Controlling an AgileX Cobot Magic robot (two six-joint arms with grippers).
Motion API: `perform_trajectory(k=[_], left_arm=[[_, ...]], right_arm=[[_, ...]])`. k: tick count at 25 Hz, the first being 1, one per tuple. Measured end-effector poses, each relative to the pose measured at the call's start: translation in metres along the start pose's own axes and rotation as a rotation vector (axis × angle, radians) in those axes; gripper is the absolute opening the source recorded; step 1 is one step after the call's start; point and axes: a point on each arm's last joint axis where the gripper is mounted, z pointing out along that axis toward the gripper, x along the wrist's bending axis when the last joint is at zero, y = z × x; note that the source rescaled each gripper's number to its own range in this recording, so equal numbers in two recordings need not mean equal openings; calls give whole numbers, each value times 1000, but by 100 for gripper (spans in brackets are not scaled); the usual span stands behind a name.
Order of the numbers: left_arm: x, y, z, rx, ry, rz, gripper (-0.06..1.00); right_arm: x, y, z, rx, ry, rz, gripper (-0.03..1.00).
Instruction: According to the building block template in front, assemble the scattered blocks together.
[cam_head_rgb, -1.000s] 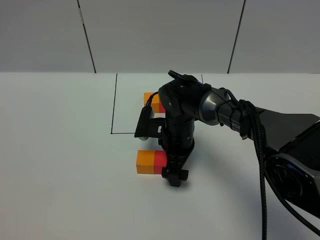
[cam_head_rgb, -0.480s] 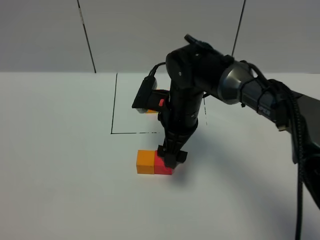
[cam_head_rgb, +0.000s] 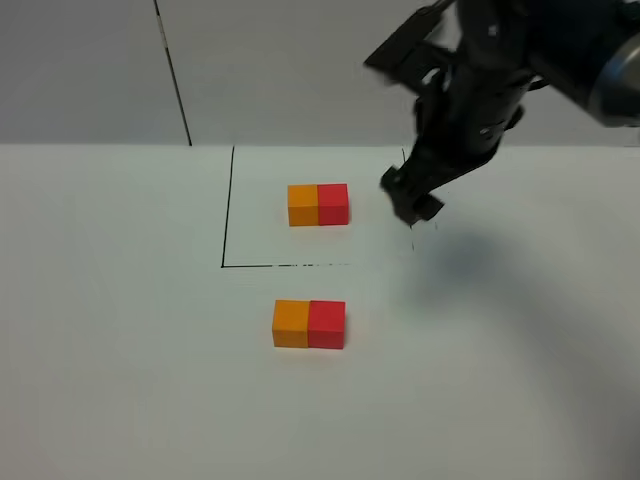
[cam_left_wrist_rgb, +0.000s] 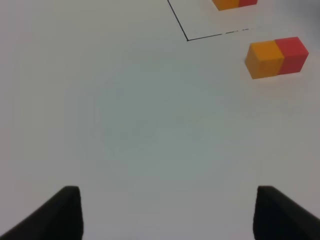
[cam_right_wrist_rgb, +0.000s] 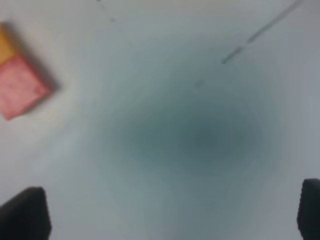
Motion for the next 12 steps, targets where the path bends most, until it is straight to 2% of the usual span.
perform_trajectory(k=[2, 7, 10, 12], left_arm=[[0, 0, 0, 0, 0, 0, 60], [0, 0, 0, 0, 1, 0, 60], [0, 0, 0, 0, 1, 0, 60], [0, 0, 0, 0, 1, 0, 60]], right_arm=[[-32, -19, -10, 0, -39, 147, 100], [-92, -85, -32, 40, -113, 471, 100], [-104, -125, -49, 65, -141, 599, 100], [-99, -147, -69, 59, -161, 653, 100]])
